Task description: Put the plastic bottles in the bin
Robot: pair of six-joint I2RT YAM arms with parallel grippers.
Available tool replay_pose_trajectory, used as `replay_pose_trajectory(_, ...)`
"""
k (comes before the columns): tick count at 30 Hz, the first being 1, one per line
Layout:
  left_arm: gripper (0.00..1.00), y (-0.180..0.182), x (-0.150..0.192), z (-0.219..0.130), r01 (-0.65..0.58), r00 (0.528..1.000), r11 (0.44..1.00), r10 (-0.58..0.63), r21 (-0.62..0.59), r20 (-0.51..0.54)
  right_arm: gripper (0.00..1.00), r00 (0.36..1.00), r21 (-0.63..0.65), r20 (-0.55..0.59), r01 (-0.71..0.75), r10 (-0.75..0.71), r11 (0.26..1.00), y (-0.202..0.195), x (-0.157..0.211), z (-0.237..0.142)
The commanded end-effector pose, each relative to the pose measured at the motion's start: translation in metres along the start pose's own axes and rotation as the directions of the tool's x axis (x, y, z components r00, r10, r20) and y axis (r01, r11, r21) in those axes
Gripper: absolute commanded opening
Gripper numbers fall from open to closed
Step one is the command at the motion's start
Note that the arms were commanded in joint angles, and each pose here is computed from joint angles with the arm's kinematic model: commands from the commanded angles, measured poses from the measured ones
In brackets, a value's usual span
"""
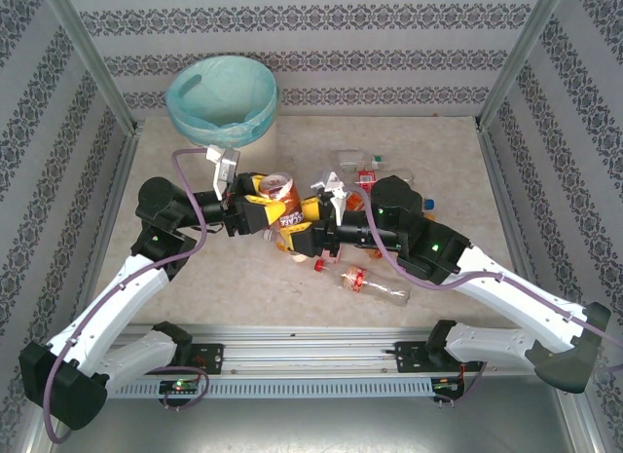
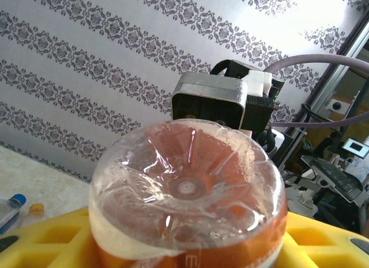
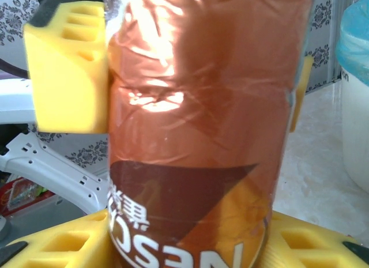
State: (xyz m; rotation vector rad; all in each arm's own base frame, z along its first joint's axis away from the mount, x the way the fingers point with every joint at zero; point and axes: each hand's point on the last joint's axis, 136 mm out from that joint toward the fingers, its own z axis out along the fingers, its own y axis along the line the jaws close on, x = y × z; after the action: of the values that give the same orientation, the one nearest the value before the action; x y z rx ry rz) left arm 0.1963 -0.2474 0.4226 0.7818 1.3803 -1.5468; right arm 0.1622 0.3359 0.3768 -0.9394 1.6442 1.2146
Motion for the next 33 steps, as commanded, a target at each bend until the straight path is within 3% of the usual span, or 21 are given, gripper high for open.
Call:
replay_pose_trajectory(1, 0.49, -0.013, -0.007, -0.002, -0.083, 0.996, 0.996, 0.083, 0.008, 0.034, 0.56, 0.998, -0.004, 0.055, 0.027, -0.026, 1.0, 0.006, -0.016, -0.005)
replay_pose_trajectory(4, 0.43, -0.009, -0.013, -0.004, -0.104, 0.992, 0.994, 0.106, -0.038, 0.068, 0.64, 0.998, 0.018, 0.063, 0.028, -0.029, 0.999, 0.003, -0.017, -0.006)
replay_pose_trajectory(15, 0.39, 0.007, -0.034, -0.023, -0.17, 0.964, 0.945, 0.218, -0.281, 0.149, 0.79, 0.987, 0.158, 0.136, 0.063, -0.085, 0.985, -0.011, -0.024, -0.03)
replay_pose_trajectory(25, 0.39, 0.032, -0.061, -0.033, -0.227, 0.935, 0.848, 0.328, -0.478, 0.137, 0.79, 0.943, 0.388, 0.243, 0.119, -0.226, 0.914, -0.034, -0.042, -0.072)
replay_pose_trajectory(29, 0.39, 0.057, -0.089, -0.036, -0.224, 0.921, 0.767, 0.368, -0.601, 0.127, 0.78, 0.931, 0.474, 0.231, 0.144, -0.281, 0.869, -0.045, -0.048, -0.081)
replay_pose_trajectory(33, 0.37, 0.091, -0.126, -0.044, -0.212, 0.905, 0.617, 0.416, -0.758, 0.085, 0.78, 0.918, 0.508, 0.211, 0.191, -0.336, 0.84, -0.051, -0.052, -0.079)
